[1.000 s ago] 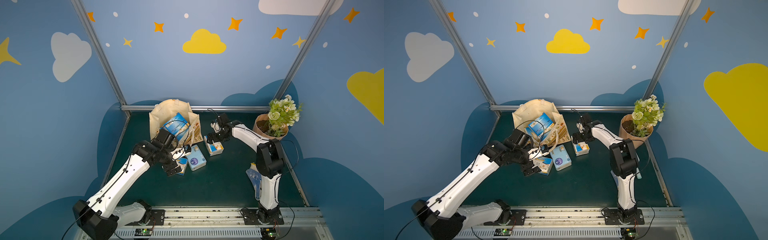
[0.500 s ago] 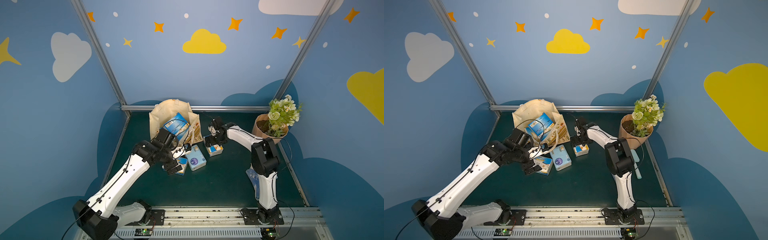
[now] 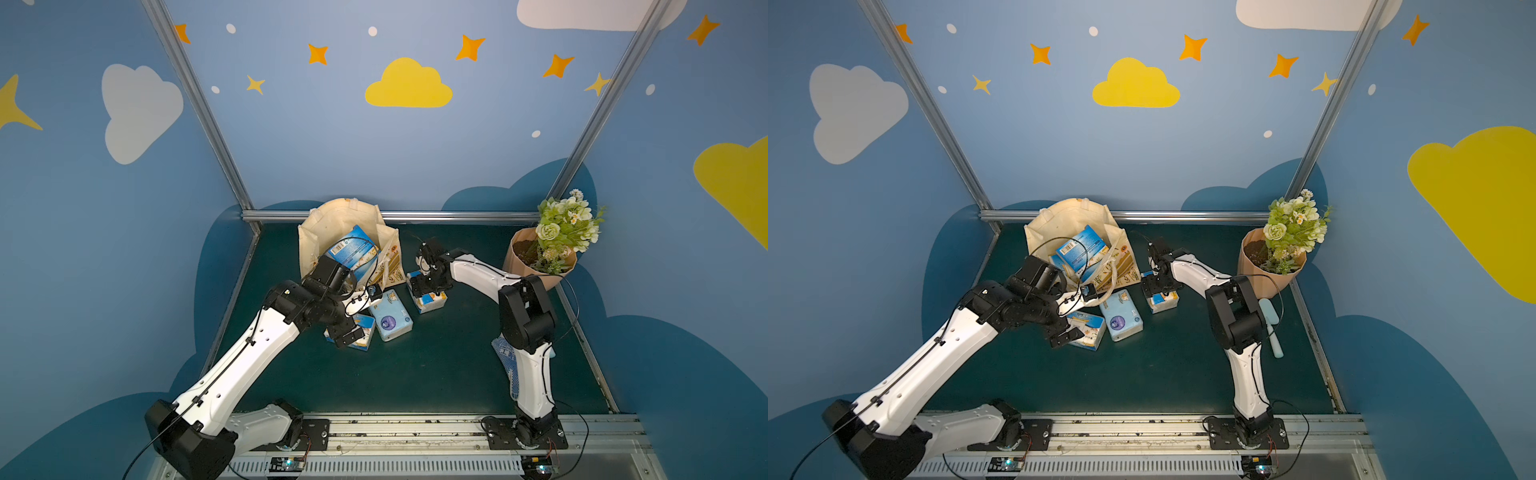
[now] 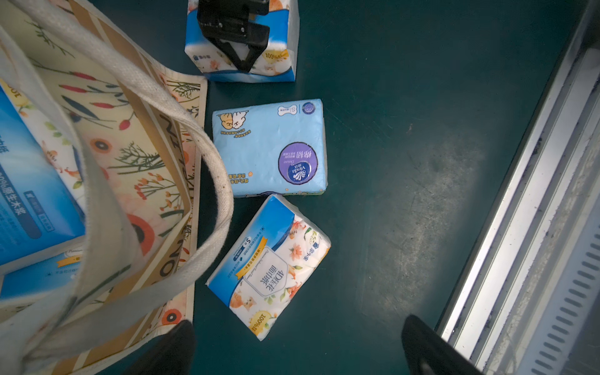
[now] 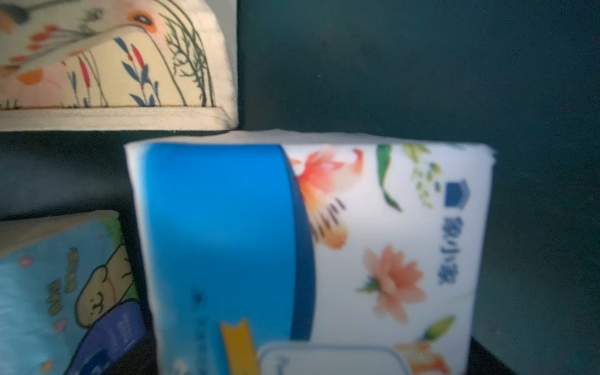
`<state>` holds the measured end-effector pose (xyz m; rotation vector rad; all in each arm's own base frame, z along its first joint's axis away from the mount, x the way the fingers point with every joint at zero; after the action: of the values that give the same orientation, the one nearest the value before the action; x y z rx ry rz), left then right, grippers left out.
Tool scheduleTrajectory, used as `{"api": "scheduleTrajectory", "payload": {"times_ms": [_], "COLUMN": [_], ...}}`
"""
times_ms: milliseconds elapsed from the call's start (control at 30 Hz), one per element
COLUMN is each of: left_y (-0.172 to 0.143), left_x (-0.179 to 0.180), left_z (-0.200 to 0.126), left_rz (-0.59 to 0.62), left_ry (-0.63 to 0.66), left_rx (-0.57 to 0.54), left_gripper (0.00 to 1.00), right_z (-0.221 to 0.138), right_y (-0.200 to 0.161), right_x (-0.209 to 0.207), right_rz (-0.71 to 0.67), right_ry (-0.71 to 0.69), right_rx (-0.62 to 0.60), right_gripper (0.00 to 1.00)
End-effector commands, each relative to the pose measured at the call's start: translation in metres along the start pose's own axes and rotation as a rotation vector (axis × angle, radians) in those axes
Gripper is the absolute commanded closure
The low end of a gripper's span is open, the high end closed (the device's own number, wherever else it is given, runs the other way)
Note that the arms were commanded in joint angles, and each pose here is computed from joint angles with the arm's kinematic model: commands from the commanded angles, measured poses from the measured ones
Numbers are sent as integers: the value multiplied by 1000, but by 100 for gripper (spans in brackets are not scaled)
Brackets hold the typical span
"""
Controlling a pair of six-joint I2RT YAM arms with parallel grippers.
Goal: Put tissues into the canvas bag
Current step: Pick up the pack of facial tissues from the center of the board.
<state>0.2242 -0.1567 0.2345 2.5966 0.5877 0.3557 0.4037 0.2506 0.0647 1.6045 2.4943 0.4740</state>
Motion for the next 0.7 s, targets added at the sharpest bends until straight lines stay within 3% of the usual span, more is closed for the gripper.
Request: {"api": "scheduleTrajectory", "payload": {"times_ms": [0,100,300,500,667], "left_y": [4,5,9,12,32], "left_x": [6,7,17,30,50], "left_z": [-6,-7,-8,-16,-44], "left_rz": [-11,-17,-48,-108,-209], "left_ry": [38,46,98,173,204], "left_rx": [-8,-12,-23,-45,-138], "left_gripper": [0,0,0,0,0], "right_z": [1,-8,-29,-78,-134], "right_y": [-11,-7,-1,7,9], "right_x": [-4,-4,-11,-13,-11], "right_rz": [2,2,11,2,-17], "right_ry": [-26,-26,-71,-79,-71], "right_rx": [13,-11,-44,-91,-157], "right_gripper": [23,27,25,25,25]}}
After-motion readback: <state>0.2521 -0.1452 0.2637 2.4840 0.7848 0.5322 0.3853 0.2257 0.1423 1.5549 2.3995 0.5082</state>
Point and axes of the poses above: each gripper's point midway between its finger pads, its own z axis out along the fingers, its own x axis along the line the jaws close on, y = z × x, the point moved 2 cm from there along -z, back along the fingers, and after that the axes turned 2 degrees about -z, right-handed, at the moved point
